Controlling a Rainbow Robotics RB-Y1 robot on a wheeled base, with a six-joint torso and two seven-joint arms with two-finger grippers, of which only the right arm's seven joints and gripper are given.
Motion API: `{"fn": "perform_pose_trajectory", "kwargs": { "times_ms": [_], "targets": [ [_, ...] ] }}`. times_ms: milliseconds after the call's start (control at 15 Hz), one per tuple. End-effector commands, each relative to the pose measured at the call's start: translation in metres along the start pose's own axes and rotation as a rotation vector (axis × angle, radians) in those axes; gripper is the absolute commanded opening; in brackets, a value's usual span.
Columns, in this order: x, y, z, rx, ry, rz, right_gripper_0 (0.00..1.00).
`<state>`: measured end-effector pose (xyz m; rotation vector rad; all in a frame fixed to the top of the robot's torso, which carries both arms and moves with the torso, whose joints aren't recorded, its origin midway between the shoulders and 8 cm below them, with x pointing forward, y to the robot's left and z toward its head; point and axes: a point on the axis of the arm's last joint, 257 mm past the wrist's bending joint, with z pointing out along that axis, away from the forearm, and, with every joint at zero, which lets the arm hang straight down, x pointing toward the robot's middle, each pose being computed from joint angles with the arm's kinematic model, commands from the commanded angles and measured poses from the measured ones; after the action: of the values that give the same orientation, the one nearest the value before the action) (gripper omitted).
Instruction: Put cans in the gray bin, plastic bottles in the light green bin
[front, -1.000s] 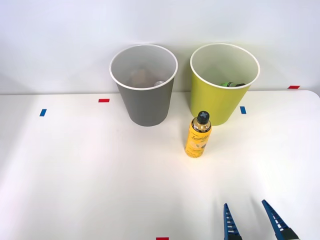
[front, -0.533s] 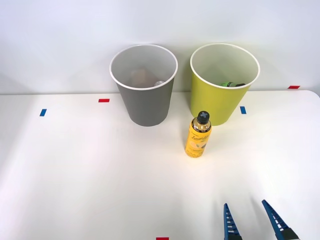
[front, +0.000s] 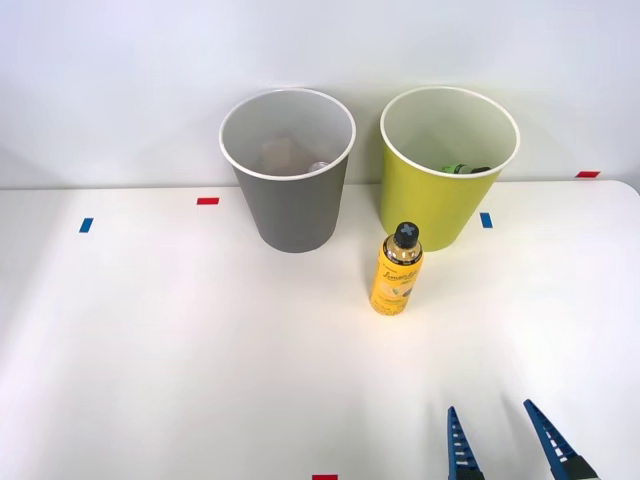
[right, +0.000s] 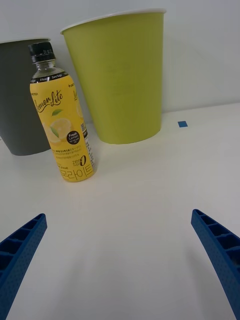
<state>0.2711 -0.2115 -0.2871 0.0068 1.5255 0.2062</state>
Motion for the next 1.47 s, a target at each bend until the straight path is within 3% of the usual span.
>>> {"fn": "perform_pose_trajectory", "kwargs": {
  "times_ms": [67, 1467],
  "targets": [
    [0.0001, -0.0001, 0.0, 0.0, 0.0, 0.0, 1.0],
    [0.0001, -0.0001, 0.0, 0.0, 0.0, 0.0, 1.0]
  ]
}}
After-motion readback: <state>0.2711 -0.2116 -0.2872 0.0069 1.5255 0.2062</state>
